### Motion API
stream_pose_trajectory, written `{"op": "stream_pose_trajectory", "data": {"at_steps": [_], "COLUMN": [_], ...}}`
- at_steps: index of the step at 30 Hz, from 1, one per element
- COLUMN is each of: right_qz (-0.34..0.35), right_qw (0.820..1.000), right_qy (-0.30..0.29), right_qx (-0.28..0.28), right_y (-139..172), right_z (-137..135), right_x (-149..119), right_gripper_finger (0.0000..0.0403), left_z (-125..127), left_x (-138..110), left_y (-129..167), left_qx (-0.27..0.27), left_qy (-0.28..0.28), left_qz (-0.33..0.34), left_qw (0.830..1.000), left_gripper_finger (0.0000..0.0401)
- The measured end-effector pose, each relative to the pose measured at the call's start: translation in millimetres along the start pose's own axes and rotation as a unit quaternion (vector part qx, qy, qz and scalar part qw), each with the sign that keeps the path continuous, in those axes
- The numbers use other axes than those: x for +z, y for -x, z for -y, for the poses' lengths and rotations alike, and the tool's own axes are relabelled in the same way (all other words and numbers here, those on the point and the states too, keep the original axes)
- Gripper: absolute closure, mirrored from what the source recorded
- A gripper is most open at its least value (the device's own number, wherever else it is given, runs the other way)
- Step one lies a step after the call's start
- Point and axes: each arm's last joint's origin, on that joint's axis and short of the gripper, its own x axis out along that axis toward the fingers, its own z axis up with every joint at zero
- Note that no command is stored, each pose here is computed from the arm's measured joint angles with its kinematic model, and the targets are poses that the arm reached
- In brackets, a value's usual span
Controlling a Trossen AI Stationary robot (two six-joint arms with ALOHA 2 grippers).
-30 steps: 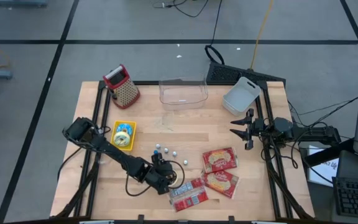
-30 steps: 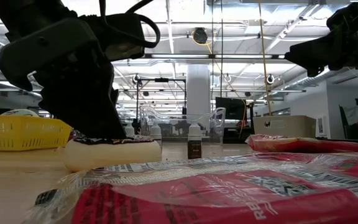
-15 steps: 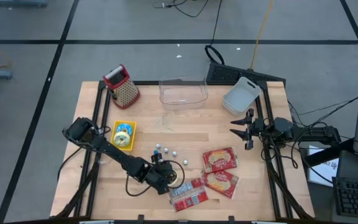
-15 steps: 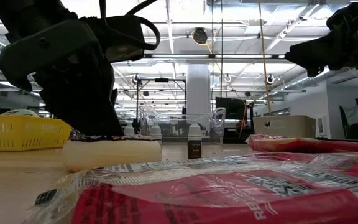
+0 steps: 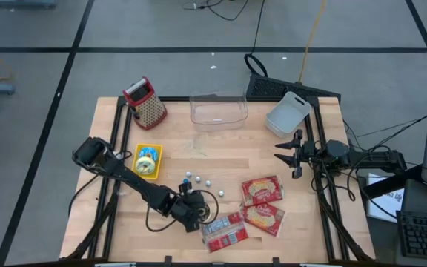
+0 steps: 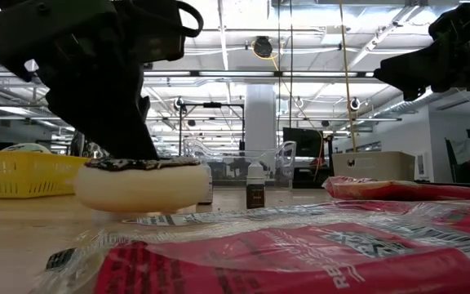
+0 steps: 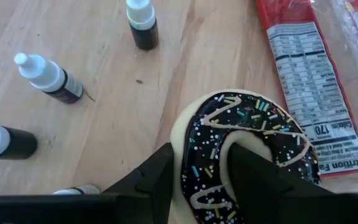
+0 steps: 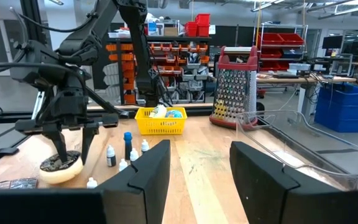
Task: Pick & Place Food Item
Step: Put the black donut into the yellow bin
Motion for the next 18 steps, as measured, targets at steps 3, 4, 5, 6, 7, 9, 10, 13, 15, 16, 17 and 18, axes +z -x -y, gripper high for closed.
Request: {"op": "stream_pose_trajectory", "data": {"at_steps": [3, 4, 5, 6, 7, 9, 10, 13, 15, 16, 17, 18], "right_qz": [0.0, 0.0, 0.0, 0.0, 0.0, 0.0, 0.0, 0.0, 0.0, 0.0, 0.0, 0.0], "right_qw": [1.0, 1.0, 1.0, 1.0, 1.0, 1.0, 1.0, 1.0, 1.0, 1.0, 1.0, 1.0], "right_qy": [0.0, 0.0, 0.0, 0.0, 0.0, 0.0, 0.0, 0.0, 0.0, 0.0, 0.0, 0.0], "right_qx": [0.0, 0.0, 0.0, 0.0, 0.0, 0.0, 0.0, 0.0, 0.0, 0.0, 0.0, 0.0], "right_y": [0, 0, 0, 0, 0, 0, 0, 0, 0, 0, 0, 0], "right_z": [0, 0, 0, 0, 0, 0, 0, 0, 0, 0, 0, 0], "right_x": [0, 0, 0, 0, 0, 0, 0, 0, 0, 0, 0, 0], "right_gripper_finger": [0.0248, 0.0248, 0.0248, 0.0248, 0.0248, 0.0248, 0.0248, 0.0248, 0.0248, 0.0248, 0.0248, 0.0248], "left_z": [0, 0, 0, 0, 0, 1, 0, 0, -2, -3, -5, -6], "left_x": [0, 0, 0, 0, 0, 0, 1, 6, 9, 12, 14, 16], "left_y": [0, 0, 0, 1, 1, 1, 3, 13, 23, 29, 35, 42], "left_qx": [0.0, 0.0, 0.0, -0.002, -0.006, -0.014, -0.016, -0.025, -0.028, -0.029, -0.029, -0.031], "left_qy": [0.001, 0.001, 0.001, 0.001, 0.001, 0.001, 0.001, 0.009, 0.011, 0.014, 0.018, 0.023], "left_qz": [0.001, 0.001, 0.001, 0.0, -0.003, -0.009, -0.01, -0.002, 0.002, 0.006, 0.01, 0.014], "left_qw": [1.0, 1.0, 1.0, 1.0, 1.0, 1.0, 1.0, 1.0, 1.0, 0.999, 0.999, 0.999], "left_gripper_finger": [0.0256, 0.0256, 0.0256, 0.0256, 0.0256, 0.0256, 0.0256, 0.0256, 0.0256, 0.0256, 0.0256, 0.0256]}}
